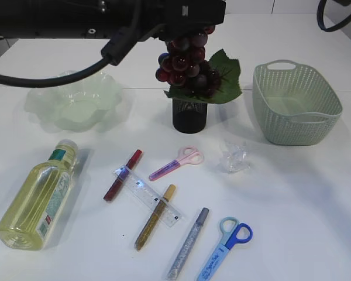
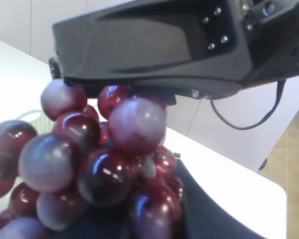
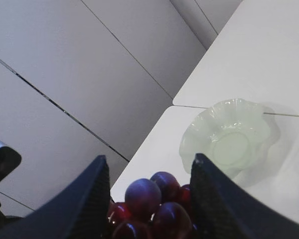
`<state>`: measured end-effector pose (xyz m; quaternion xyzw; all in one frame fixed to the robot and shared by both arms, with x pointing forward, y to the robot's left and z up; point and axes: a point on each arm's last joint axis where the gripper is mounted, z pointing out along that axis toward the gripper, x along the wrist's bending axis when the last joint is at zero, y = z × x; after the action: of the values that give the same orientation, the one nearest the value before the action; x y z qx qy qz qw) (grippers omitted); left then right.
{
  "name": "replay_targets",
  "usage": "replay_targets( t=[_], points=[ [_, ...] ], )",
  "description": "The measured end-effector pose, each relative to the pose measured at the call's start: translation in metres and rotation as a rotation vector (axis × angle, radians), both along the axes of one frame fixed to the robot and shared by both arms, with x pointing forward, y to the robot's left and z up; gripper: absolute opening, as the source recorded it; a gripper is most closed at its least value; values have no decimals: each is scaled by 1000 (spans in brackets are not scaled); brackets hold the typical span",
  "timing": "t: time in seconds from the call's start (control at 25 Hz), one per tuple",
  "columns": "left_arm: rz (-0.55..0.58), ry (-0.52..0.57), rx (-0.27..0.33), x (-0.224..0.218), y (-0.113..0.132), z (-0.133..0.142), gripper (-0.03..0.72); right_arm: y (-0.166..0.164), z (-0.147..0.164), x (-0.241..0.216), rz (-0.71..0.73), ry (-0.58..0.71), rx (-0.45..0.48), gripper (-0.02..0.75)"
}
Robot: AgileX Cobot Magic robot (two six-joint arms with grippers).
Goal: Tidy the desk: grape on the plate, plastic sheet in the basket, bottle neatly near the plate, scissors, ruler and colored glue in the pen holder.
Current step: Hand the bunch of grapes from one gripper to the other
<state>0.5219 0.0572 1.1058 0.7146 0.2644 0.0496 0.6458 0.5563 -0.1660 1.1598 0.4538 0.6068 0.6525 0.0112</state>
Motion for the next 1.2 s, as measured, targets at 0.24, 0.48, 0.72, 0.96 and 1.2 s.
replay_targets(
  t=[0.24, 0.48, 0.72, 0.96, 1.2],
  points=[
    [7, 2, 0, 1, 0, 0, 107, -1, 0, 2, -25, -4, -6, 444],
    [33, 3, 10, 3, 1, -1, 107, -6, -6, 9, -51, 11, -12, 540],
    [69, -3, 33, 6, 3, -3, 106, -20, -6, 14, -95, 11, -12, 546],
    [132, 20, 65, 11, 6, -7, 106, -40, -6, 20, -145, 13, -9, 548],
    [236, 98, 55, 21, 18, -10, 105, -51, -11, 21, -161, -4, -104, 547]
  ],
)
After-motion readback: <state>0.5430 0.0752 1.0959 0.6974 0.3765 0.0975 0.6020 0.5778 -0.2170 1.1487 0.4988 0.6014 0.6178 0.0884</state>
